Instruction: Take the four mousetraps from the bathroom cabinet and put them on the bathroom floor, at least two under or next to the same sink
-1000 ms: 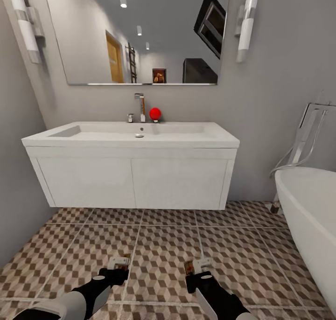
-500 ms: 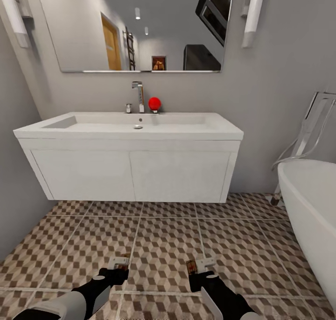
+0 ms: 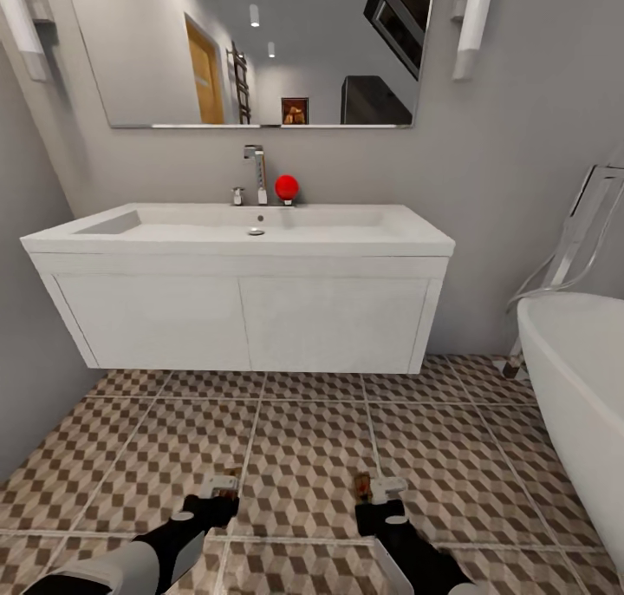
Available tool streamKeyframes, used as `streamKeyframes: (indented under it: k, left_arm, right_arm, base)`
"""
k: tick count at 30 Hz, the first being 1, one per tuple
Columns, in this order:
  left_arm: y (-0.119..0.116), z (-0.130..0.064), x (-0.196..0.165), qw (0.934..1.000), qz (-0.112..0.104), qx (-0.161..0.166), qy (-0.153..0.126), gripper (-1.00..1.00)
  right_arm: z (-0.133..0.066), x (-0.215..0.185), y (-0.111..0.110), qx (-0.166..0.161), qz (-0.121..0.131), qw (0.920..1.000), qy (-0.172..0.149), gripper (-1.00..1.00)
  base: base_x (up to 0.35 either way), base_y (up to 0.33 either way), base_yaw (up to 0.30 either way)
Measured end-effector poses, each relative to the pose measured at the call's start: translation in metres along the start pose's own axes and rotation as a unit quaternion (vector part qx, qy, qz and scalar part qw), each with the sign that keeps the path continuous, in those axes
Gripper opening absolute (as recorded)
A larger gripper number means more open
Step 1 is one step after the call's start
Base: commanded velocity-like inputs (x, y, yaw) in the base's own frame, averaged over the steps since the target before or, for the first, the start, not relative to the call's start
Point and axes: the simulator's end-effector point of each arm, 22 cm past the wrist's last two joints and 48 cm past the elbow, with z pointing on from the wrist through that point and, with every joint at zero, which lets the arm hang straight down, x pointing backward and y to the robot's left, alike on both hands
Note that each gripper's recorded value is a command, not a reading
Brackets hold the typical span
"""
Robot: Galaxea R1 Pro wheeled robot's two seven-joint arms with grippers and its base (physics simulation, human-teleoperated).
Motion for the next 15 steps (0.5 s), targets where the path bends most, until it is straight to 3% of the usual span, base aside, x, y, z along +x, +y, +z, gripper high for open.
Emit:
streamKeyframes:
  k: [7,10,15]
  left_arm:
    - [0.020,-0.001,-0.042,0.9977,-0.008,-0.013,-0.066,-1.00]
    - [0.035,-0.002,-0.059,0.9957,-0.027,-0.023,-0.086,-1.00]
    - [0.054,-0.003,-0.066,0.9928,-0.062,-0.036,-0.096,-1.00]
  right_arm:
    - [0.005,0.002,-0.019,0.041,0.001,0.9991,-0.010,-1.00]
    - [0.007,-0.011,-0.024,0.048,0.002,0.9986,-0.024,-1.00]
    - [0.007,-0.023,-0.024,0.050,0.000,0.9978,-0.043,-1.00]
  base:
    - [0.000,0.000,0.000]
    - [0.000,0.000,0.000]
    - [0.000,0.000,0.000]
